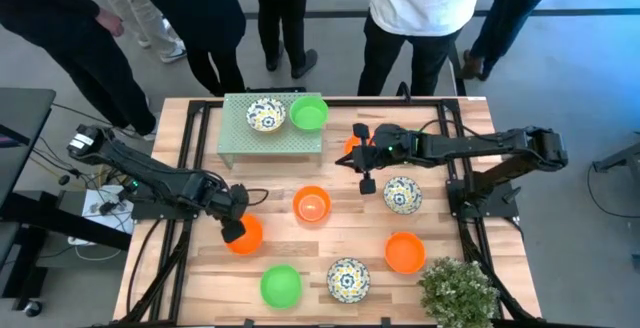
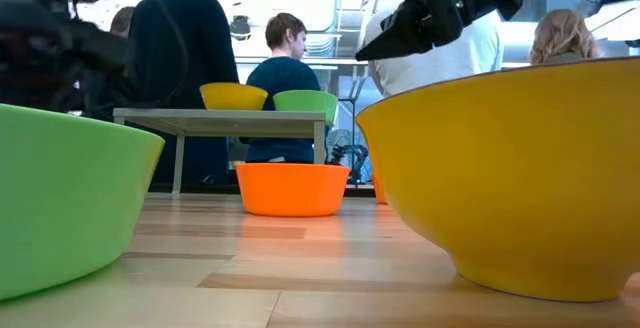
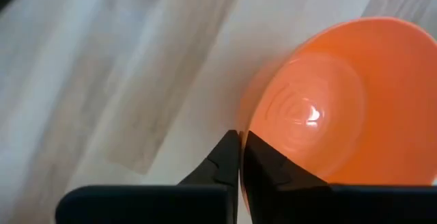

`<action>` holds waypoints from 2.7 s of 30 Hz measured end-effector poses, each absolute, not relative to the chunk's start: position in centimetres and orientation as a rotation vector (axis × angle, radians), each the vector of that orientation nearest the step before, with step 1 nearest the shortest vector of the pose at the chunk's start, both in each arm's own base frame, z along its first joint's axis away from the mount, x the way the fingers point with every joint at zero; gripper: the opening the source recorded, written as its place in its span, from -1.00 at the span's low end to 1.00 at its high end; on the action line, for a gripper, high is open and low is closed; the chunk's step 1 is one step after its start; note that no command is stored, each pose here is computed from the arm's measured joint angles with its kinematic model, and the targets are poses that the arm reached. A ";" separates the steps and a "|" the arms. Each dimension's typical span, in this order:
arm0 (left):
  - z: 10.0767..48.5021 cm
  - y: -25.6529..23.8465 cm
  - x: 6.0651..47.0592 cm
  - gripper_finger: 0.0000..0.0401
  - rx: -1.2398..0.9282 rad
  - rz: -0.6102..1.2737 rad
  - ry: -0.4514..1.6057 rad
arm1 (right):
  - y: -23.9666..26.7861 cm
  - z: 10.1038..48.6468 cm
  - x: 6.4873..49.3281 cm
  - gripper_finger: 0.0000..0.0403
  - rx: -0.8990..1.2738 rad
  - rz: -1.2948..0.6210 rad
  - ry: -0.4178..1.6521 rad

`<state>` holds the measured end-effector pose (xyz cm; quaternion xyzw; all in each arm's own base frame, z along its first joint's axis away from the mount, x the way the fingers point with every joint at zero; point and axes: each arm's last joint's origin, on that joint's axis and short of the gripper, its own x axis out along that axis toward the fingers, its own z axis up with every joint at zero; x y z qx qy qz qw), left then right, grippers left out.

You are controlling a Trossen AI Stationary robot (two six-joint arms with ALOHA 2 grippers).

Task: Pick & Place Mini bowls
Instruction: Put the orange bowl on the shelf

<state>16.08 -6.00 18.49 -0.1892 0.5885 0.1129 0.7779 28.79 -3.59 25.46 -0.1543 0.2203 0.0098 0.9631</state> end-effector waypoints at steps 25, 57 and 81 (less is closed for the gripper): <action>33.2 2.3 13.9 -0.97 -0.301 0.840 1.148 | -2.5 25.4 28.9 -0.98 -0.357 0.074 0.445; 33.4 14.7 9.8 -0.97 -0.565 0.997 0.993 | -2.4 25.9 29.0 -0.98 -0.412 0.077 0.398; 32.0 15.1 10.2 -0.96 -0.678 1.029 1.036 | -2.4 25.7 28.9 -0.97 -0.274 0.054 0.426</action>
